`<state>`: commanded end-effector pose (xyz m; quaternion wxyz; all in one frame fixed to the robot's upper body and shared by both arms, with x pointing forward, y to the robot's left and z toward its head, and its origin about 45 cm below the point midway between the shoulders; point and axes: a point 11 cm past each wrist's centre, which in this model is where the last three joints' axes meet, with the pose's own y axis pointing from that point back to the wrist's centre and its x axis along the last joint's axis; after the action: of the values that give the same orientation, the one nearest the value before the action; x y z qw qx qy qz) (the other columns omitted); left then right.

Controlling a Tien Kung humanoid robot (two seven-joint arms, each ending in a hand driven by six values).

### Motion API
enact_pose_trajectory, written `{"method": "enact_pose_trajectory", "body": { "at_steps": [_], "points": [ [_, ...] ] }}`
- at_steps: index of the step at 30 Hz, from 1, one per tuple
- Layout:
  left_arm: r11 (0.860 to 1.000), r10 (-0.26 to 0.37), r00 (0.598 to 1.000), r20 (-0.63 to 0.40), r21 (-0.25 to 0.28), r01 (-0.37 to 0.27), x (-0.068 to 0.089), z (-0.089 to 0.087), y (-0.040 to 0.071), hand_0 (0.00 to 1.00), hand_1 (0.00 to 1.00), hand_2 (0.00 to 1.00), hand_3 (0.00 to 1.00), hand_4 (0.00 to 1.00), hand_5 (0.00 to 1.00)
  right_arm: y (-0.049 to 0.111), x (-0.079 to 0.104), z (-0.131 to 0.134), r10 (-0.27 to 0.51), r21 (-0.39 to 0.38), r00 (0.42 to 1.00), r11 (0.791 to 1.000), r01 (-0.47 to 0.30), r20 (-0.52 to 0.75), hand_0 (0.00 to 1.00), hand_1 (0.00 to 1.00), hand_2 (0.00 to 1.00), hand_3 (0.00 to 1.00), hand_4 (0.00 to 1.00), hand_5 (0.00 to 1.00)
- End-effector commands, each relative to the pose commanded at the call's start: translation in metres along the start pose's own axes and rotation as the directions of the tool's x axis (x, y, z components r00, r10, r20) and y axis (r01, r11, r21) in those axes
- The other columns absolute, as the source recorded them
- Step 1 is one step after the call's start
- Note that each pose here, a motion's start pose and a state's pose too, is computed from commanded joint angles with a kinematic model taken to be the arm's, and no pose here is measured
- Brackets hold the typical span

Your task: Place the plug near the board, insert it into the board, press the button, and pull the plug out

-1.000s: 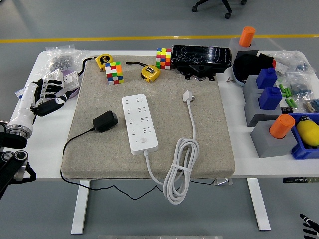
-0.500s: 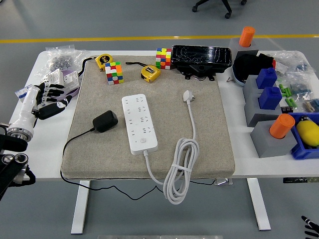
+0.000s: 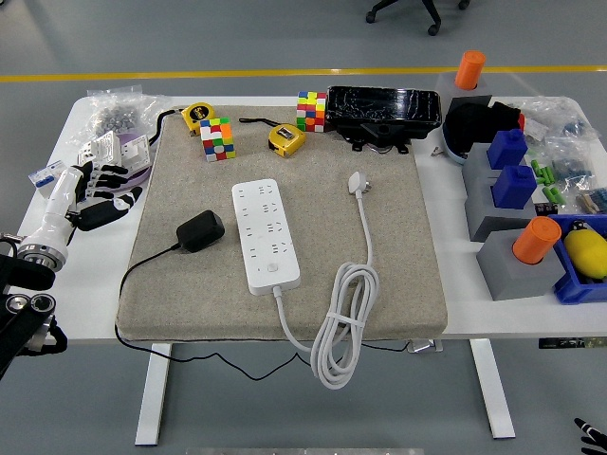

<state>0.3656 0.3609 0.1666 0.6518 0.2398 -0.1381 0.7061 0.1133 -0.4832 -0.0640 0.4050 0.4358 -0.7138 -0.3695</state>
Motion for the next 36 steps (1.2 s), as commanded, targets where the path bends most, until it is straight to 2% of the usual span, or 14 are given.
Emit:
{"method": "enact_pose_trajectory", "body": {
  "at_steps": [21,36],
  "points": [
    [0.999,-0.030,0.999,0.022,0.018,0.030,-0.005,-0.006,0.004,0.543,0.637,0.582,0.577,0.776,0.211,0.001,-0.005,0.017,-0.018,-0.041,1.000,0.999,0.017,-0.017,0.657,0.662,0.659,0.552,0.909,0.498],
    [1.000,-0.019,1.000,0.011,-0.011,0.019,-0.003,0.006,-0.002,0.547,0.640,0.584,0.570,0.777,0.219,-0.001,-0.007,0.010,-0.014,-0.029,1.000,0.999,0.015,0.007,0.658,0.665,0.662,0.552,0.910,0.501]
  ]
}}
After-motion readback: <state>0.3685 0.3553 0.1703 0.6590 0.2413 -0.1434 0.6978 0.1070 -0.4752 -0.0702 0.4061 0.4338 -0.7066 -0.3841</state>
